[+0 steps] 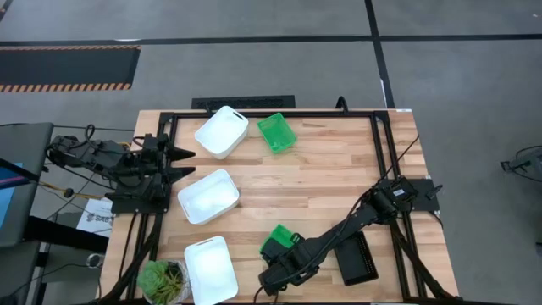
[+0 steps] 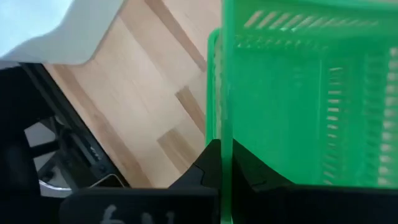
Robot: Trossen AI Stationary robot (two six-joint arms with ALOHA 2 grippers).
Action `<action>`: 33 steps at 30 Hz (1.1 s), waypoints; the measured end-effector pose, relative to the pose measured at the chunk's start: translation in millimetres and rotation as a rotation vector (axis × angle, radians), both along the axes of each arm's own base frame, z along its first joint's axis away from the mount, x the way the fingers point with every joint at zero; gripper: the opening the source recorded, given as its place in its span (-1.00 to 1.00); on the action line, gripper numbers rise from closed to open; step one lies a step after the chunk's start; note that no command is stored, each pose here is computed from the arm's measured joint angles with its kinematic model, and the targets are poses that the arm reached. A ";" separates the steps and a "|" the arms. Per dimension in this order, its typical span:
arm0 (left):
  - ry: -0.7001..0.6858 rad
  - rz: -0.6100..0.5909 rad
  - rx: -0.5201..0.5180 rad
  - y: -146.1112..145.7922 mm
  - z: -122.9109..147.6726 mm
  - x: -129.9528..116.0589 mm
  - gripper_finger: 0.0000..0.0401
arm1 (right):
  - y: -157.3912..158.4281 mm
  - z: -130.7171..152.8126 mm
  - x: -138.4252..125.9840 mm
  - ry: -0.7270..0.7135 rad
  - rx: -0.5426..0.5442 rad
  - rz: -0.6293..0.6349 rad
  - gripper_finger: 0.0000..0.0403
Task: Stack baskets by color
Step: Stack the middle green bin on the bottom green bin
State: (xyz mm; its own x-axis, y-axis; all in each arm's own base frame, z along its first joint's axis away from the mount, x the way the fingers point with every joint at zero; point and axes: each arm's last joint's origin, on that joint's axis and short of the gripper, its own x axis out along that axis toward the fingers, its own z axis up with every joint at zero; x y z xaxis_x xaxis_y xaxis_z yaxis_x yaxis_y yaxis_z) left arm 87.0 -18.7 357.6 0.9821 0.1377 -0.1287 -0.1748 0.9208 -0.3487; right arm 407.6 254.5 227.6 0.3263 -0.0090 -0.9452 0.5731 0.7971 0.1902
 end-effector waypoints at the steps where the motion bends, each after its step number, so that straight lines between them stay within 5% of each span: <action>1: 0.000 0.000 0.000 0.0 0.0 0.0 0.27 | -0.3 -1.6 0.7 0.003 -0.001 -0.002 -0.88; 33: 0.000 0.000 0.001 0.0 0.0 0.0 0.27 | -6.7 -3.8 2.5 0.024 -0.019 -0.015 -0.70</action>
State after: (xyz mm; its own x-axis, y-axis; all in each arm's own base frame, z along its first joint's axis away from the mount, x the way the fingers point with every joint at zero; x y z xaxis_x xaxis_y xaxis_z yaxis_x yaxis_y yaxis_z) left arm 87.0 -18.6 357.6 0.9820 0.1381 -0.1290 -0.1752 0.9209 -0.3481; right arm 410.1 247.8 223.9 0.3029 -0.0316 -0.9525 0.5893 0.7917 0.1612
